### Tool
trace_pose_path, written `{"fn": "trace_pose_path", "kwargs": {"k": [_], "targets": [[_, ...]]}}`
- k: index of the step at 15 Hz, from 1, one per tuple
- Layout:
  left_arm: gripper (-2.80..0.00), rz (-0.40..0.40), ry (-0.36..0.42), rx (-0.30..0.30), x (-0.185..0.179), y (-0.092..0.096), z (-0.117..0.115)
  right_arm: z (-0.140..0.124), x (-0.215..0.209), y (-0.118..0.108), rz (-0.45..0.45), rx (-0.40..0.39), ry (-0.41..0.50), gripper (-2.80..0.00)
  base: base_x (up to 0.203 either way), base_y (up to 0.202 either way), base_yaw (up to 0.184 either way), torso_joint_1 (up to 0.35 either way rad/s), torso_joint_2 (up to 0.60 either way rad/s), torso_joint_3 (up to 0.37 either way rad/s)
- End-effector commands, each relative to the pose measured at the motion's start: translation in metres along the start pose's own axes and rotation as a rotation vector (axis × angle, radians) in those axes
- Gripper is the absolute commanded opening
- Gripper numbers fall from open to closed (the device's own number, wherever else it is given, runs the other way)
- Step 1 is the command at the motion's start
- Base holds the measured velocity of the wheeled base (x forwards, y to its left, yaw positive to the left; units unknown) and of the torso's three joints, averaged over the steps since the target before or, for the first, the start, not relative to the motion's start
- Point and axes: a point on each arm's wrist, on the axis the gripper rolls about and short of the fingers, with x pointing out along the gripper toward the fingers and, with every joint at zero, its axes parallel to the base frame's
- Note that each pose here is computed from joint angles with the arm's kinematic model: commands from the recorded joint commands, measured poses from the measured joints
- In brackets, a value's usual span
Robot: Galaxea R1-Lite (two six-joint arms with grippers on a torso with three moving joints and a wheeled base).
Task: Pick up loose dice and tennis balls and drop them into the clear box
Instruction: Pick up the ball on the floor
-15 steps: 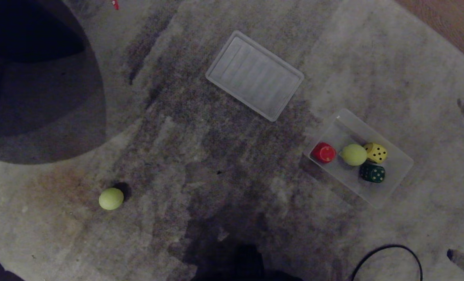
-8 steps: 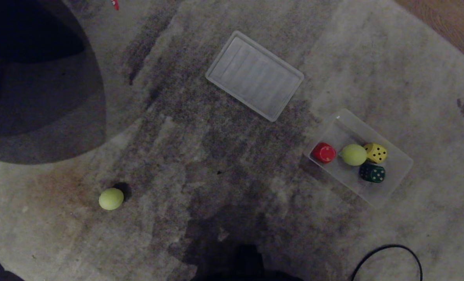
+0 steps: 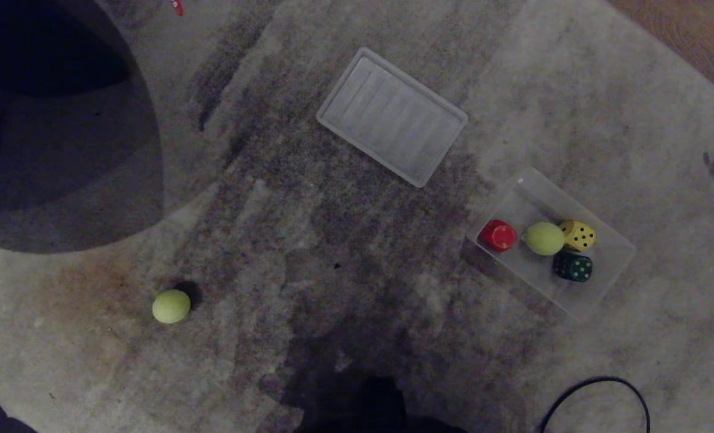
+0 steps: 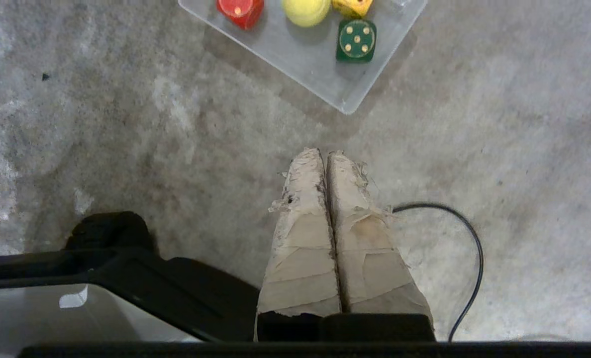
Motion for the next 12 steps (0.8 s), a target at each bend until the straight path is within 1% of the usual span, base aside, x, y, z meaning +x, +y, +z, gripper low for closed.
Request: {"fn": "trace_pose_path", "kwargs": {"k": [1,10,12], "targets": [[-2.8,0.001,0.002,-0.001,0.0001,0.0001,-0.0005,-0.0004,-0.0004,-0.0001,0.001,0.002,-0.003,-2.8,0.0,0.0,0.0,0.0,0.0,0.0],[-2.8,0.001,0.002,-0.007,0.0002,0.0,-0.0004,-0.0004,-0.0004,0.0,0.0,0.002,-0.003,-2.8,0.0,0.0,0.0,0.0,0.0,0.0],[-2.8,0.001,0.002,-0.008,0.0002,0.0,-0.0004,-0.0004,-0.0004,-0.0001,0.0,0.002,-0.003,-2.8,0.0,0.0,0.0,0.001,0.01,0.113]]}}
